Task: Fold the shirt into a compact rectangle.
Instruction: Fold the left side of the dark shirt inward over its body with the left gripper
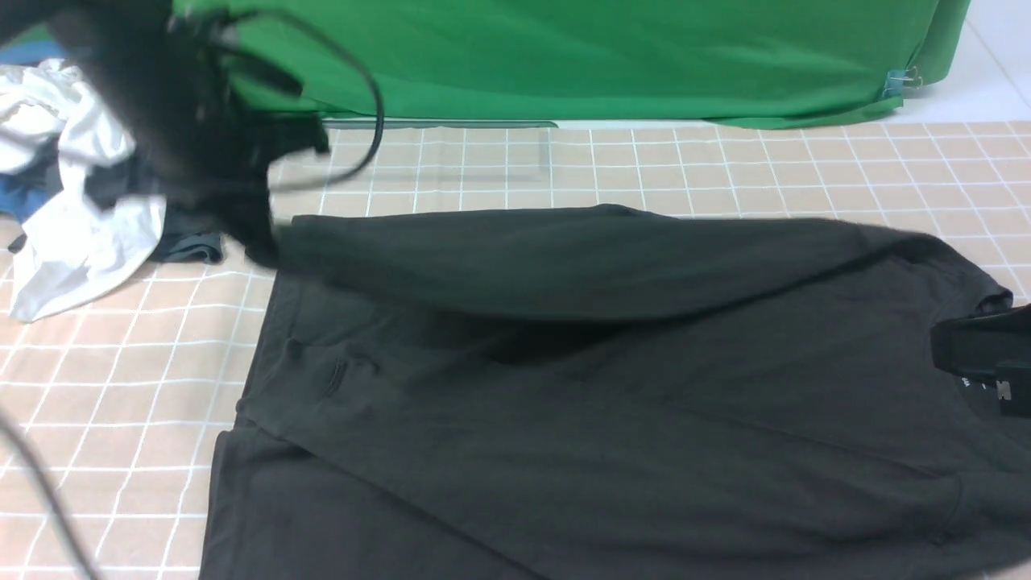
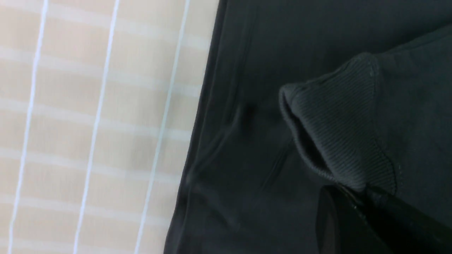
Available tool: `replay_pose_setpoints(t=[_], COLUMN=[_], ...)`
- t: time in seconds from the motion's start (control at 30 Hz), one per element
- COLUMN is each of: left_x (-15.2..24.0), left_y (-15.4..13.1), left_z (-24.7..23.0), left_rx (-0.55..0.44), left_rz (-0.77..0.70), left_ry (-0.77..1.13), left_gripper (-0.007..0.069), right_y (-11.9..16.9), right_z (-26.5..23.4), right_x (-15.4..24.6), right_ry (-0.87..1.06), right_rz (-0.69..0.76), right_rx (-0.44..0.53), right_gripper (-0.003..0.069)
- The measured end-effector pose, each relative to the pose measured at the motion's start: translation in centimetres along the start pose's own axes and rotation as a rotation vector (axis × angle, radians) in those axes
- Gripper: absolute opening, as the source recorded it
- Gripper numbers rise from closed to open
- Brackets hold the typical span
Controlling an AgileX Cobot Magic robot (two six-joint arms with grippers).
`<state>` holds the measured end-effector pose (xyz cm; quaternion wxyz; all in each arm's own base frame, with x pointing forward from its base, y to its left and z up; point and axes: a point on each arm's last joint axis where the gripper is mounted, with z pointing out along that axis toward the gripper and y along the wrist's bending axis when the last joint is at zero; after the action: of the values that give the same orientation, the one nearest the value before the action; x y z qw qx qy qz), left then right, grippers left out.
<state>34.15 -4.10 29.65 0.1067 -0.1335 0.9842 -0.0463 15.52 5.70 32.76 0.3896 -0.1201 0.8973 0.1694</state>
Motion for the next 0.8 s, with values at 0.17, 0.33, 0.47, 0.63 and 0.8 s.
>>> replay_pose_setpoints(t=[0.17,0.33,0.47,0.63,0.8], left_x=[4.2,7.3,8.7,9.1,9.2], left_y=[1.7,2.5,2.7,3.0,3.1], left_z=[1.4,4.2,5.9,6.5,6.6], left_rx=[-0.011,-0.026,-0.016,-0.022,-0.034], left_rz=[-0.063,-0.103,-0.127,-0.124,-0.094], left_ry=[0.03,0.115,0.162,0.163,0.16], left_gripper=[0.0031,0.0031,0.0031,0.0057,0.02], right_y=[0.0,0.0,0.0,0.0,0.0], right_z=[0.0,0.0,0.0,0.0,0.0], right_x=[0.0,-0.1,-0.1,-0.2,-0.2], right_ry=[-0.001,-0.007,-0.011,-0.019,-0.024], right_rz=[-0.004,-0.004,-0.004,-0.004,-0.003], right_rx=[0.0,0.002,0.002,0.004,0.005], right_gripper=[0.0144,0.0144,0.0144,0.0144,0.0144])
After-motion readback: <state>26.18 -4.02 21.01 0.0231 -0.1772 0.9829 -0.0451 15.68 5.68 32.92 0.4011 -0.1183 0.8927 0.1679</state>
